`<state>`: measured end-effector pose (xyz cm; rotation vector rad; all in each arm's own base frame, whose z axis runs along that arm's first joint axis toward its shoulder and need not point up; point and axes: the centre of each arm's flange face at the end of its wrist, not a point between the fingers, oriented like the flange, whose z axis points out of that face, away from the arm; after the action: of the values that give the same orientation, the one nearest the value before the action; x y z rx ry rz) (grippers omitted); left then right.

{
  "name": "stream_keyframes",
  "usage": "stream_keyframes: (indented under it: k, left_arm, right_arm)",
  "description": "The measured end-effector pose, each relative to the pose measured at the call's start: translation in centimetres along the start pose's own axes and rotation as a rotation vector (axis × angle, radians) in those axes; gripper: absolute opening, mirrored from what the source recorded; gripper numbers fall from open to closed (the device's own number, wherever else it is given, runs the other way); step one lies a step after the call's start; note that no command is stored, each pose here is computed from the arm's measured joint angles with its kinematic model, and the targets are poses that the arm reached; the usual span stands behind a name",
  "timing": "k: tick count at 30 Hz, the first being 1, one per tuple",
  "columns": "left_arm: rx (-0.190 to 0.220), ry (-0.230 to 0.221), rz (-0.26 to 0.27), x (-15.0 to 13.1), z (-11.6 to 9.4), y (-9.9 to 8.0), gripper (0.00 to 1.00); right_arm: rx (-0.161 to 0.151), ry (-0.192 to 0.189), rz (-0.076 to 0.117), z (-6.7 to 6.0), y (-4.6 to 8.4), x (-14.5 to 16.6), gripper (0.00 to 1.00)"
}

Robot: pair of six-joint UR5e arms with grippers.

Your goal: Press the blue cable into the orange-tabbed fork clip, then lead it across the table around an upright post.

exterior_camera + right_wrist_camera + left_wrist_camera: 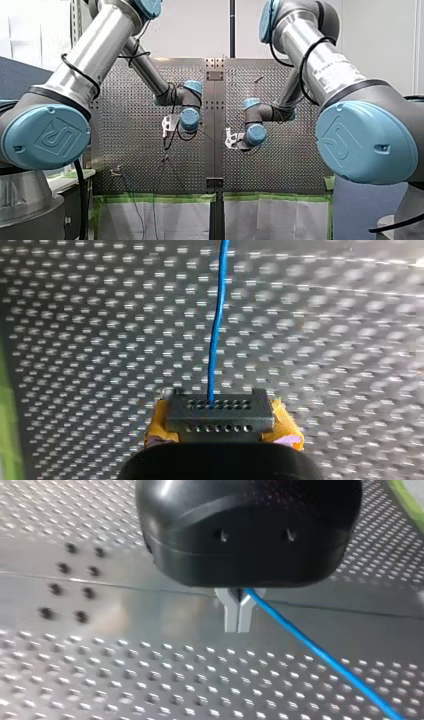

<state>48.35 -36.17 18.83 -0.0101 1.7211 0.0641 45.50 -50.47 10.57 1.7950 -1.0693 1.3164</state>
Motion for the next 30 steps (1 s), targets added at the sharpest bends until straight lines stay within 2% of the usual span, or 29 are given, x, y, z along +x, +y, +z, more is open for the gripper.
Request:
stream_keyframes:
  k: [5, 9, 15, 23, 30]
  left_arm:
    - [-0.006, -0.034, -0.017, -2.6, -1.0, -0.1, 0.0]
    - [-0.006, -0.062, -0.027, -4.5, -1.7, -0.2, 0.0]
    - [-0.018, -0.099, -0.037, -7.9, -2.7, -0.4, 0.0]
    - [-0.029, -0.113, -0.029, -10.2, -3.0, -1.2, 0.0]
    - [-0.041, -0.122, -0.043, -11.4, -2.6, -1.2, 0.0]
  right_arm:
    - [0.008, 0.042, 0.008, -0.7, -0.2, 2.9, 0.0]
    - [0.037, 0.07, 0.02, -1.4, -0.5, 5.3, 0.0]
    - [0.072, 0.097, 0.024, -2.6, -0.9, 9.2, 0.0]
    - [0.091, 0.147, 0.023, -4.5, -1.4, 15.1, 0.0]
    - [0.097, 0.203, 0.023, -6.7, -1.5, 19.9, 0.0]
